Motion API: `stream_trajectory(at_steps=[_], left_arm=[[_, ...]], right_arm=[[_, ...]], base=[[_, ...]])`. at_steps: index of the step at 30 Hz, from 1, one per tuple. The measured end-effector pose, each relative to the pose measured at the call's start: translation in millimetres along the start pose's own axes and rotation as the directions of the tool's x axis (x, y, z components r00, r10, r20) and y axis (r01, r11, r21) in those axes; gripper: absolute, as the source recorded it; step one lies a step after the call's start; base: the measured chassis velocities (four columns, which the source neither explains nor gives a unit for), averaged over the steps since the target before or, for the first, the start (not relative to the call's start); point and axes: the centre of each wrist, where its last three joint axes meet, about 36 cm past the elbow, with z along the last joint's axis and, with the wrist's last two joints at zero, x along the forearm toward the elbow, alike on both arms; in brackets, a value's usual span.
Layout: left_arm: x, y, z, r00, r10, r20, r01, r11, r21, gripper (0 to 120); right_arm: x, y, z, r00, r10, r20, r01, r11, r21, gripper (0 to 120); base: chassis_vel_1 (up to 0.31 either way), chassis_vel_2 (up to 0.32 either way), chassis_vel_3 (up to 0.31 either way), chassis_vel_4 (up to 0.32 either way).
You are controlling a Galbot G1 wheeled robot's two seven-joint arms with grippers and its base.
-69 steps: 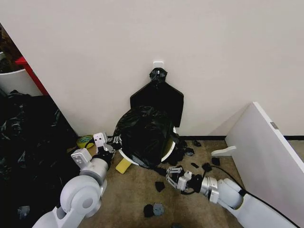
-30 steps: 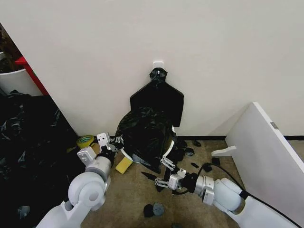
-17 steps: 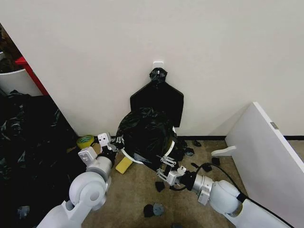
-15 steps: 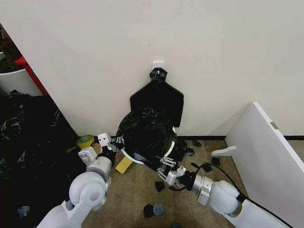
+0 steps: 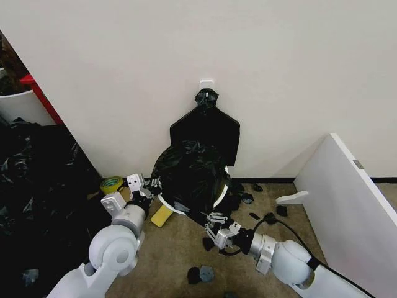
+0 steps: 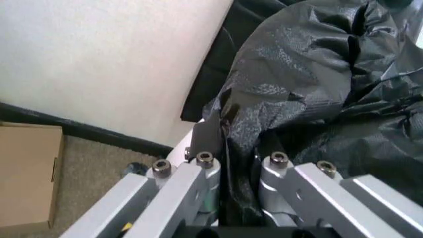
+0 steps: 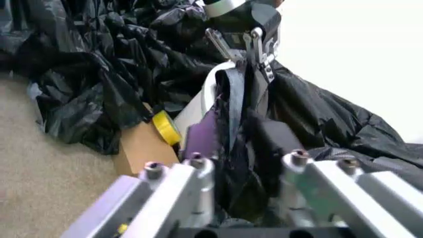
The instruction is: Place the garbage bag over the trash bin.
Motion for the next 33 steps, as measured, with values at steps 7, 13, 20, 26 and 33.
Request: stream_trajectory(at_steps=[7,13,20,26,33], left_arm=[[1.4,0.7,-1.1,1.000,-0.001,0.003,0.001,1.000,-0.004,5],[2.2,0.6,-1.3,1.000,-0.001,0.003,0.001,1.000,-0.005,5],[2.7,-0.3,-1.8,1.000,0.000,0.005,0.000,1.000,-0.002,5],[4.0,-3.1,-3.5,1.000,0.004,0.010,-0.004,1.000,0.012,5],[7.5,-9.4,-6.6,1.000,0.013,0.012,-0.013,0.999,0.040,5]], right_arm=[[1.1,0.2,0.0,1.000,-0.007,-0.002,0.007,1.000,-0.004,35],[1.0,-0.2,0.8,1.000,-0.013,-0.003,0.013,1.000,-0.005,19],[-0.9,1.0,0.8,1.000,-0.013,-0.002,0.013,1.000,-0.002,0],[-1.8,3.8,2.8,0.999,-0.031,0.019,0.031,1.000,-0.005,0],[-8.4,7.0,14.1,0.992,-0.094,0.080,0.097,0.995,-0.034,0]], base=[[0.000,0.000,0.000,0.000],[0.000,0.000,0.000,0.000],[0.000,0.000,0.000,0.000],[0.000,0.000,0.000,0.000],[0.000,0.000,0.000,0.000]])
